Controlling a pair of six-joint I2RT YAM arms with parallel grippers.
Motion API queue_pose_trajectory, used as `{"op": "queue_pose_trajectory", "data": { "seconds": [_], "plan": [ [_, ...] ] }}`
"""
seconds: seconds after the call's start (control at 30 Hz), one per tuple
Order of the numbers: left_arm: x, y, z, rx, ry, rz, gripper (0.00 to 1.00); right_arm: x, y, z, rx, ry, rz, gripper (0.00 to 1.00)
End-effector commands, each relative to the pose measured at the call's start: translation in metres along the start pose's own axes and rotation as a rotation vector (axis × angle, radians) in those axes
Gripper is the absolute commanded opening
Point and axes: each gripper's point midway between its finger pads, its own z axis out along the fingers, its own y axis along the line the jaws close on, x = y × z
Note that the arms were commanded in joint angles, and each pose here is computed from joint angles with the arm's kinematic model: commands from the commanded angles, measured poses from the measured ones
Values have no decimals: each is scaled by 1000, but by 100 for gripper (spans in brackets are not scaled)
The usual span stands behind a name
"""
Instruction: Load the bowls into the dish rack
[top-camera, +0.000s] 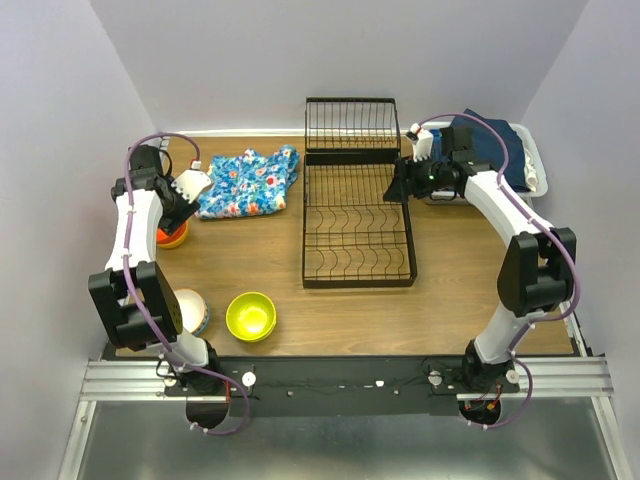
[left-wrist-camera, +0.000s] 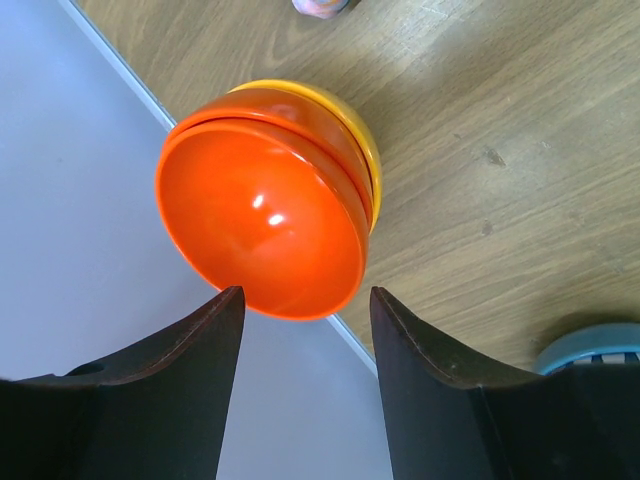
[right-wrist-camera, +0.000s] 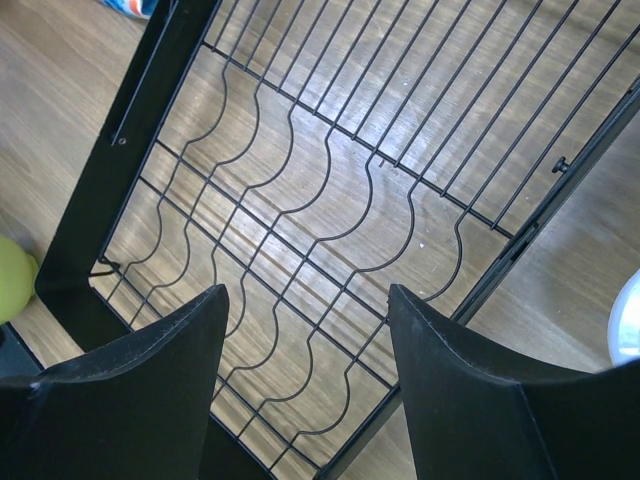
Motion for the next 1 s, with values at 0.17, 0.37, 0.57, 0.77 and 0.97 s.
{"op": "queue_pose_trajectory", "data": {
  "seconds": [0.17, 0.37, 0.57, 0.77, 0.97],
  "plan": [
    [5, 4, 18, 4, 36, 19, 61, -12, -6, 7, 2, -12, -12, 73],
    [4, 4, 27, 18, 37, 9, 61, -12, -7, 12, -1, -7, 3, 73],
    [4, 3, 37, 41, 46, -4, 59, -13, -12, 14, 11, -4, 3, 73],
    [1, 2, 38, 65, 43, -2, 45, -13, -15, 18, 13, 1, 9, 73],
    [6, -8, 36, 90, 47, 5, 30, -15, -16, 21, 9, -1, 16, 73]
  ]
}}
